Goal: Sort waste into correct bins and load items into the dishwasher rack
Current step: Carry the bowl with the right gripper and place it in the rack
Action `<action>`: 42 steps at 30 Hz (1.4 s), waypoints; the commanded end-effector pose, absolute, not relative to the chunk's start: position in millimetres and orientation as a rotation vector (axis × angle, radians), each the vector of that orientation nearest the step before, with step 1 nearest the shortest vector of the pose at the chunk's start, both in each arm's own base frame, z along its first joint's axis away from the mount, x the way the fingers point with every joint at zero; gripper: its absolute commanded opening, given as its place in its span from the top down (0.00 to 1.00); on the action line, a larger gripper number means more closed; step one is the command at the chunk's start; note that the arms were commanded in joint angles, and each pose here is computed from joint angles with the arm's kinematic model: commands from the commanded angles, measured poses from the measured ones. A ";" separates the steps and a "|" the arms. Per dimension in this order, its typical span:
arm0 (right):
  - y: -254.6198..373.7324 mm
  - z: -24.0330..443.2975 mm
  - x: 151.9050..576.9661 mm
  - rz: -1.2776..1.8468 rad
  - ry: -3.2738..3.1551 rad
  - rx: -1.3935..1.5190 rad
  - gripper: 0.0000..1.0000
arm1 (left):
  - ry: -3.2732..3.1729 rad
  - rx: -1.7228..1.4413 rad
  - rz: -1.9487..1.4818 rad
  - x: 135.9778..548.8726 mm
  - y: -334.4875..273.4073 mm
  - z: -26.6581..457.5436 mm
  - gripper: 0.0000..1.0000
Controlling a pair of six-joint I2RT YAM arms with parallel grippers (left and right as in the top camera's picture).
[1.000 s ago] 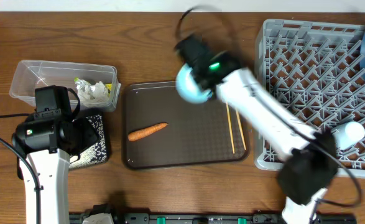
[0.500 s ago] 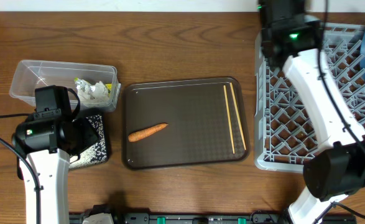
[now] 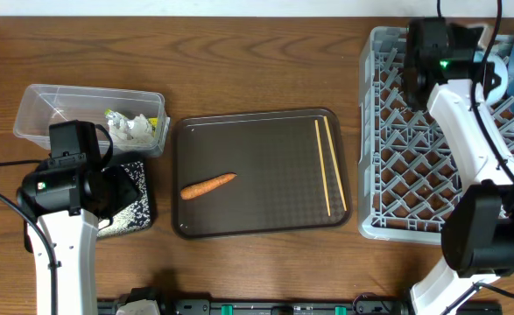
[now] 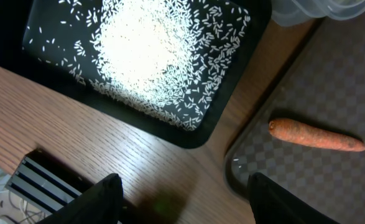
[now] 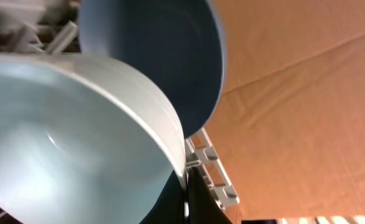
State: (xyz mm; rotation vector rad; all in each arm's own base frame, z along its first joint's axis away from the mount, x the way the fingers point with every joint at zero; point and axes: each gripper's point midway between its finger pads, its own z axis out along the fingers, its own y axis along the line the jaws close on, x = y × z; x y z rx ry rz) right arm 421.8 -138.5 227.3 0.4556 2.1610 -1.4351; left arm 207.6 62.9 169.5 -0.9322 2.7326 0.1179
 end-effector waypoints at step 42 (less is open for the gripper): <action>-45.1 150.7 399.2 -0.938 2.547 0.114 0.01 | 2.717 -0.948 0.117 210.3 64.7 170.4 0.33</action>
